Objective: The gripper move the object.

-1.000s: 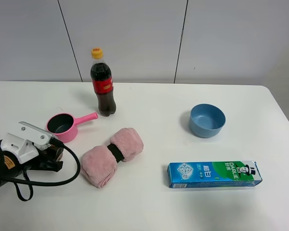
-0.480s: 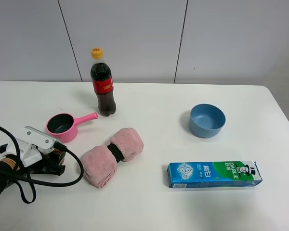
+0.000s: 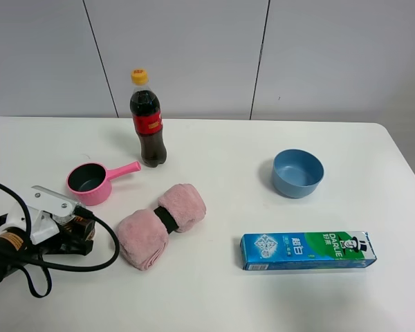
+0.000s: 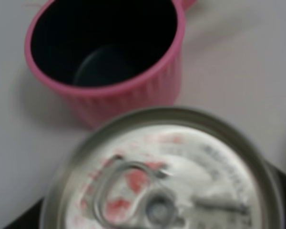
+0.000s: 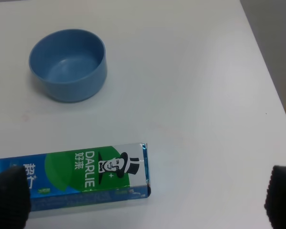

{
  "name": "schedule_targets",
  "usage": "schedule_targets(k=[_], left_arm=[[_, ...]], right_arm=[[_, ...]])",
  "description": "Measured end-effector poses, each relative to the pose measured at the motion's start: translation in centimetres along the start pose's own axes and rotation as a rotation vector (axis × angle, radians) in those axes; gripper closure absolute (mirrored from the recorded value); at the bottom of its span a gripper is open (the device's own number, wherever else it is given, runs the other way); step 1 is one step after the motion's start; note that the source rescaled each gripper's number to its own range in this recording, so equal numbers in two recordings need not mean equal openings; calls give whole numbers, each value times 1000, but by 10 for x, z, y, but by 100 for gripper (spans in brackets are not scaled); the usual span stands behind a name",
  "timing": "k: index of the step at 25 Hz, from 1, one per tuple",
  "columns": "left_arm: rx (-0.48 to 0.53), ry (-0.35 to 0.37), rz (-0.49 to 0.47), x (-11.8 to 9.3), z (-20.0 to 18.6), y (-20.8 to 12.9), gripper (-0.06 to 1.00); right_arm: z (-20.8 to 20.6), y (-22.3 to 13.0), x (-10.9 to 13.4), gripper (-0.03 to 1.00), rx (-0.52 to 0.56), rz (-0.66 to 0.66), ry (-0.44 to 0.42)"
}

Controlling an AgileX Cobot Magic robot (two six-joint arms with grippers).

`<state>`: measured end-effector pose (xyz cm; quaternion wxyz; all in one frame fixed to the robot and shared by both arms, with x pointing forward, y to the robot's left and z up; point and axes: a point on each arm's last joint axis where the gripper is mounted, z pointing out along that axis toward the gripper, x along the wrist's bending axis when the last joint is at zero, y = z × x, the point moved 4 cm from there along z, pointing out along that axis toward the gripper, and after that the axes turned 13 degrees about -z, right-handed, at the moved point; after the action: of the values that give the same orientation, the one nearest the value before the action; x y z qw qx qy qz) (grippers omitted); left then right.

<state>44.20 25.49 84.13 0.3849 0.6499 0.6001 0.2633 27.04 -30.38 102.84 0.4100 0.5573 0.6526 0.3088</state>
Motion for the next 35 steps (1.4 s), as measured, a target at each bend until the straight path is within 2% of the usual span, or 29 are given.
schedule_targets(k=[2, 4, 10, 15, 21, 35], left_arm=[[15, 2, -7, 1, -3, -4, 61], [21, 3, -12, 1, -5, -6, 58], [-15, -2, -35, 0, -5, -1, 57], [-109, -18, -146, -2, -11, 16, 57], [-188, -33, -206, -3, -19, 31, 57], [-154, -25, -218, -2, -19, 27, 56]], right_arm=[[0, 0, 0, -3, 0, 0, 0], [0, 0, 0, -3, 0, 0, 0], [0, 0, 0, -3, 0, 0, 0], [0, 0, 0, -3, 0, 0, 0], [0, 0, 0, -3, 0, 0, 0], [0, 0, 0, -3, 0, 0, 0]])
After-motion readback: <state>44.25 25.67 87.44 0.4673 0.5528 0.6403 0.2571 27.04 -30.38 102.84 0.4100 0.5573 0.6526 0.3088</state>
